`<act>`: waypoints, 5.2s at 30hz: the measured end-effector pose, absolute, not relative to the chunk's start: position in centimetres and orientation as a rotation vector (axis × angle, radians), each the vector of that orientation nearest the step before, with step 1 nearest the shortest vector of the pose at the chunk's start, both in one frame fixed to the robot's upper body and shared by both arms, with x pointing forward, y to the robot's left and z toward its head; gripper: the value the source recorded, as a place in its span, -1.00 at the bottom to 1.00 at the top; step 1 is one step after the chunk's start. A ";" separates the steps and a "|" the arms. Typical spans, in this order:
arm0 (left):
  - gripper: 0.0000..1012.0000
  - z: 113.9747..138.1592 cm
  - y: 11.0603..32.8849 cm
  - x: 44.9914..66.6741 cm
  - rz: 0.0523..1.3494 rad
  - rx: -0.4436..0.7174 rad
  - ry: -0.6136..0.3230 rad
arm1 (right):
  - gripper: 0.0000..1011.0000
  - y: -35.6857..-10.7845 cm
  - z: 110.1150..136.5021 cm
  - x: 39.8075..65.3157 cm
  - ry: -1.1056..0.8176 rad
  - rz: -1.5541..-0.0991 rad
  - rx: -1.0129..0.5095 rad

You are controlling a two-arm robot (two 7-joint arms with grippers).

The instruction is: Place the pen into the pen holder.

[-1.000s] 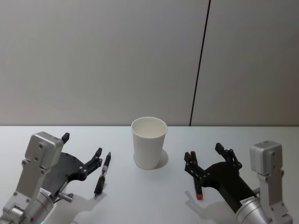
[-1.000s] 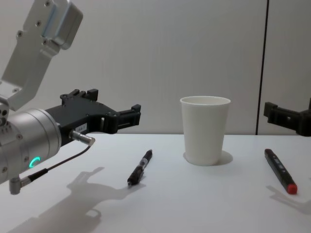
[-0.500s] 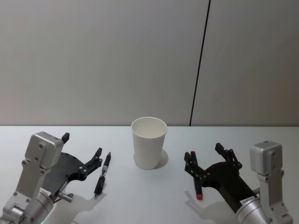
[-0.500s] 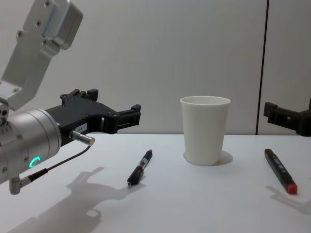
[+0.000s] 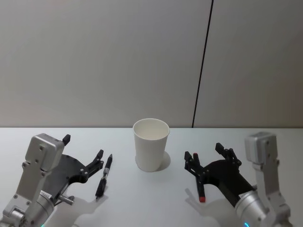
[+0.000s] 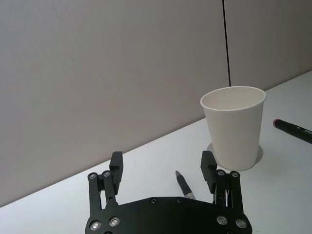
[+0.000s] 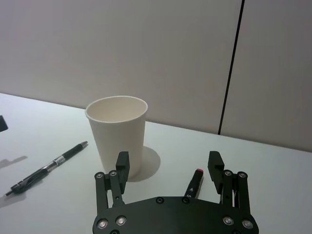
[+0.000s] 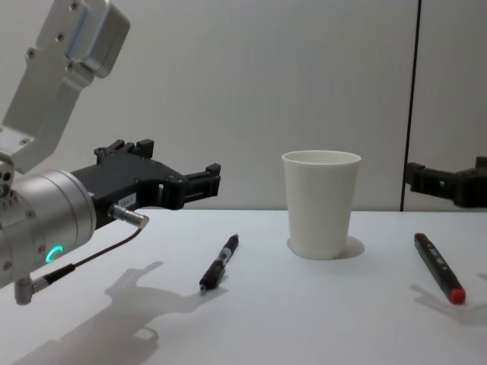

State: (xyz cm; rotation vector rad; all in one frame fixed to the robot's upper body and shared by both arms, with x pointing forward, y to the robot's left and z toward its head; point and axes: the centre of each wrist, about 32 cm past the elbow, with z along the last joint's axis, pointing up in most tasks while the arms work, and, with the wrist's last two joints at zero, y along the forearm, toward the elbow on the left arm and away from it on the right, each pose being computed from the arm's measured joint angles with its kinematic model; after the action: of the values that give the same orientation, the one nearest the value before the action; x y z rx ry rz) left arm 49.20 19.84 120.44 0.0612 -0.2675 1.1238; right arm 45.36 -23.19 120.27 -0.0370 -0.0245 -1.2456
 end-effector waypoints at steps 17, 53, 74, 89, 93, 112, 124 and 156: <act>0.98 120.4 19.8 49.2 1.124 0.061 -0.268 | 0.98 -22.4 125.2 48.7 0.153 -1.352 -0.182; 0.98 120.4 19.8 49.2 1.124 0.061 -0.268 | 0.98 -20.9 127.1 50.7 0.272 -1.420 -0.309; 0.98 120.4 19.8 49.2 1.124 0.061 -0.268 | 0.98 -19.0 125.5 51.8 0.288 -1.463 -0.397; 0.98 120.4 19.8 49.2 1.124 0.061 -0.268 | 0.98 -18.1 123.6 52.7 0.308 -1.467 -0.427; 0.98 120.4 19.8 49.2 1.124 0.061 -0.268 | 0.98 -17.9 123.3 52.9 0.311 -1.466 -0.429; 0.98 120.4 19.8 49.2 1.124 0.061 -0.268 | 0.98 -17.2 122.4 53.5 0.306 -1.453 -0.435; 0.98 120.4 19.8 49.2 1.124 0.061 -0.268 | 0.98 -17.1 122.3 53.6 0.305 -1.451 -0.436; 0.98 120.4 19.8 49.2 1.124 0.061 -0.268 | 0.98 -17.3 121.9 53.7 0.302 -1.448 -0.450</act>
State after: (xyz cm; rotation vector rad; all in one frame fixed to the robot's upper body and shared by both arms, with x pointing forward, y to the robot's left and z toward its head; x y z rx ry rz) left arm 49.20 19.84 120.44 0.0612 -0.2676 1.1238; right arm 53.69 -17.31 121.90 -0.4498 0.3021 -1.4477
